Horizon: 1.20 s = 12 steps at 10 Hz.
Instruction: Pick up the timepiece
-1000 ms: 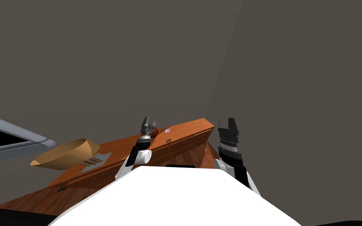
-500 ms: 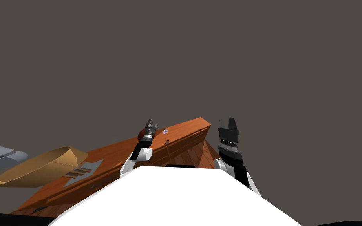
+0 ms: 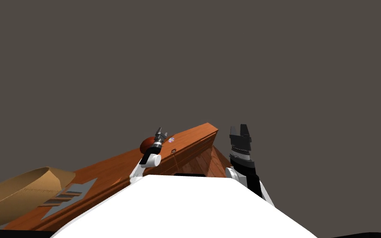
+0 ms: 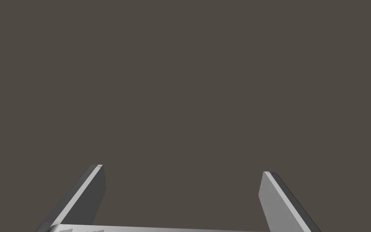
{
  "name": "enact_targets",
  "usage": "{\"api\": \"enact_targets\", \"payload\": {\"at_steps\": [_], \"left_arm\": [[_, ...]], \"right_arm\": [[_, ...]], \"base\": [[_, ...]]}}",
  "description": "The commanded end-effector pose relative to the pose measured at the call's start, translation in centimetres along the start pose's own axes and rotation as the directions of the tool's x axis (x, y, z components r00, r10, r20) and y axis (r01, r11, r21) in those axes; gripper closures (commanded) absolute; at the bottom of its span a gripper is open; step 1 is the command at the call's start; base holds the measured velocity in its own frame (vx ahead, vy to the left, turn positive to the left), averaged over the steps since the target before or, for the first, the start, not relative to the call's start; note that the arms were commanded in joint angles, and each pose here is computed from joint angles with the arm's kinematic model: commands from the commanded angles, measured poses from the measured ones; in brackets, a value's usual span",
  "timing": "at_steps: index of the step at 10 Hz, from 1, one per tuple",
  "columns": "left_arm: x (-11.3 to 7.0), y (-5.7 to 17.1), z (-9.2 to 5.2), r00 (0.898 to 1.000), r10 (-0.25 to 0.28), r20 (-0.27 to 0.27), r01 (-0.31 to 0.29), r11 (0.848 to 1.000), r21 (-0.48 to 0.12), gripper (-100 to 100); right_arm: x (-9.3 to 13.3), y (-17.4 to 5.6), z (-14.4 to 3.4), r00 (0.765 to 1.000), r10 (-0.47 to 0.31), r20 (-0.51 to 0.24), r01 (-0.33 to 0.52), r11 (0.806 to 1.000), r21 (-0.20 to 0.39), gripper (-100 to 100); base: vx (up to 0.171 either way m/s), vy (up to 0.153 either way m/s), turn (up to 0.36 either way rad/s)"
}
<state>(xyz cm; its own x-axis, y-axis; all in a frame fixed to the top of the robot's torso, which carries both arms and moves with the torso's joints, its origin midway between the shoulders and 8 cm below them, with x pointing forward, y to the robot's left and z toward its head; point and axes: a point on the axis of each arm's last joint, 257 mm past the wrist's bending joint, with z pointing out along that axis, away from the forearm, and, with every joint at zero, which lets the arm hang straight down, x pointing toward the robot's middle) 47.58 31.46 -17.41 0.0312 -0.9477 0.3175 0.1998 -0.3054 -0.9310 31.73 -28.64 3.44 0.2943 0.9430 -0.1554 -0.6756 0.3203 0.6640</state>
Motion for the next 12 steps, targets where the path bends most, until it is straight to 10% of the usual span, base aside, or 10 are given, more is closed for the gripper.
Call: {"api": "enact_targets", "payload": {"at_steps": [1,12], "left_arm": [[-0.7,1.6,0.1,1.0,-0.013,0.017,0.013,0.999,-0.037,-100],[-7.7,13.0,-0.3,0.96,-0.164,0.225,0.227,0.929,-0.291,-100]], "right_arm": [[0.0,0.0,0.0,1.0,0.0,0.0,0.0,1.0,0.0,0],[0.0,0.0,0.0,1.0,0.0,0.0,0.0,1.0,0.0,0]], "base": [[-0.001,0.024,-0.088],[-0.011,0.032,-0.158]]}}
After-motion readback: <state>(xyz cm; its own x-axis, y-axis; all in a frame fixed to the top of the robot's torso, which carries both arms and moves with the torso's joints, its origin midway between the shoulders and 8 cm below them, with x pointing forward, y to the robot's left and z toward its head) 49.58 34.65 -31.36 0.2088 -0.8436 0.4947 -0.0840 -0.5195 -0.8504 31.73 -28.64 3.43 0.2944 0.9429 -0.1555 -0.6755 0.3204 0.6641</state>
